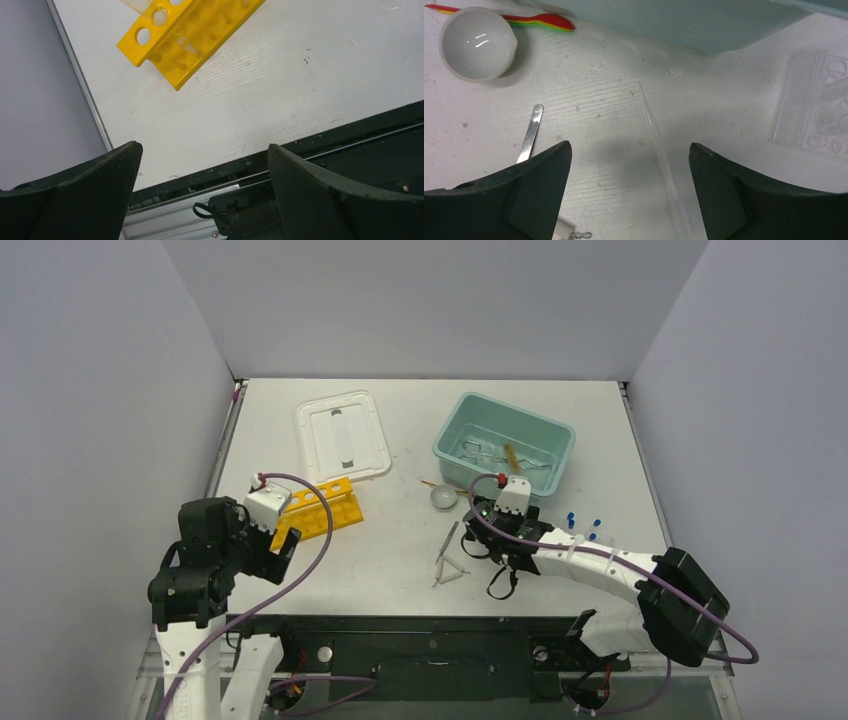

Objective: Organize the chemistry lab equipment
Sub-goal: Pick up the chemistry item at the center of the board.

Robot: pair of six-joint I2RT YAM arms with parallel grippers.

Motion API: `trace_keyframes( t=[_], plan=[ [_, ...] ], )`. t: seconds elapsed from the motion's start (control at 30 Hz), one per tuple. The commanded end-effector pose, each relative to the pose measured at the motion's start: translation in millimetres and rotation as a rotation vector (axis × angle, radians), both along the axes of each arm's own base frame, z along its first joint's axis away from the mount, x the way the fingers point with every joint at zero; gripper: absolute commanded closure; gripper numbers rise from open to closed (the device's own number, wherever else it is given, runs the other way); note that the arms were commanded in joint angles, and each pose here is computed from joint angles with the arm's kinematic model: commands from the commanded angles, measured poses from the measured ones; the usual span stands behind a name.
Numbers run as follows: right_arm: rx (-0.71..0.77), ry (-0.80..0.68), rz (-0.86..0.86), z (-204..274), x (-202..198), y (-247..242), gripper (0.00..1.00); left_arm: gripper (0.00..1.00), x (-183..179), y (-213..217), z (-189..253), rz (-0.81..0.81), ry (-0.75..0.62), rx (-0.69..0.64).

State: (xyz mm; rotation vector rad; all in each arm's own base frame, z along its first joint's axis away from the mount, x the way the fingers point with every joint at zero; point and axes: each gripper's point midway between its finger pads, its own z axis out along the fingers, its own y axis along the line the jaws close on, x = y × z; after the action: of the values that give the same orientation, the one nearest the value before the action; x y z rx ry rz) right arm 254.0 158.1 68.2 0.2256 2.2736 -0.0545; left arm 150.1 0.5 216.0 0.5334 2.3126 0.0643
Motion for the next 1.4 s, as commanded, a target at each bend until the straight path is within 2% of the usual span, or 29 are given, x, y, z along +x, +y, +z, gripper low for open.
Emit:
trace_keyframes(
  t=[0.0, 0.27, 0.5, 0.7, 1.0, 1.17, 1.2, 1.37],
  plan=[
    [0.039, -0.006, -0.032, -6.8, 1.0, -1.0, 0.18, 0.03, 5.5, 2.9, 8.4, -0.001, -0.049, 0.019],
    [0.010, 0.047, -0.058, -31.2, -5.4, -12.2, 0.22, 0.03, 6.8, 4.6, -1.0, -0.008, -0.034, 0.033],
    [-0.001, 0.028, -0.101, -28.3, -5.1, -27.8, 0.24, 0.03, 8.6, 3.7, -0.8, -0.012, -0.036, 0.029],
    [0.035, 0.076, -0.080, -43.3, -5.2, -21.7, 0.40, 0.03, 11.9, 3.7, -1.6, -0.016, -0.035, 0.030],
    [0.088, 0.141, -0.012, -58.7, -16.7, 0.0, 0.77, 0.03, 13.1, 2.4, 0.0, -0.013, -0.040, 0.019],
    [0.153, 0.149, 0.028, -57.1, -24.9, 19.3, 0.92, 0.04, 10.5, 2.9, -0.4, -0.013, -0.044, 0.025],
    [0.172, 0.143, 0.033, -54.9, -25.1, 24.2, 0.99, 0.04, 10.0, 2.9, -0.4, -0.014, -0.043, 0.026],
    [0.183, 0.106, 0.049, -36.4, -22.9, 32.9, 1.00, 0.03, 7.8, 4.4, 3.6, -0.013, -0.048, 0.036]
  ],
)
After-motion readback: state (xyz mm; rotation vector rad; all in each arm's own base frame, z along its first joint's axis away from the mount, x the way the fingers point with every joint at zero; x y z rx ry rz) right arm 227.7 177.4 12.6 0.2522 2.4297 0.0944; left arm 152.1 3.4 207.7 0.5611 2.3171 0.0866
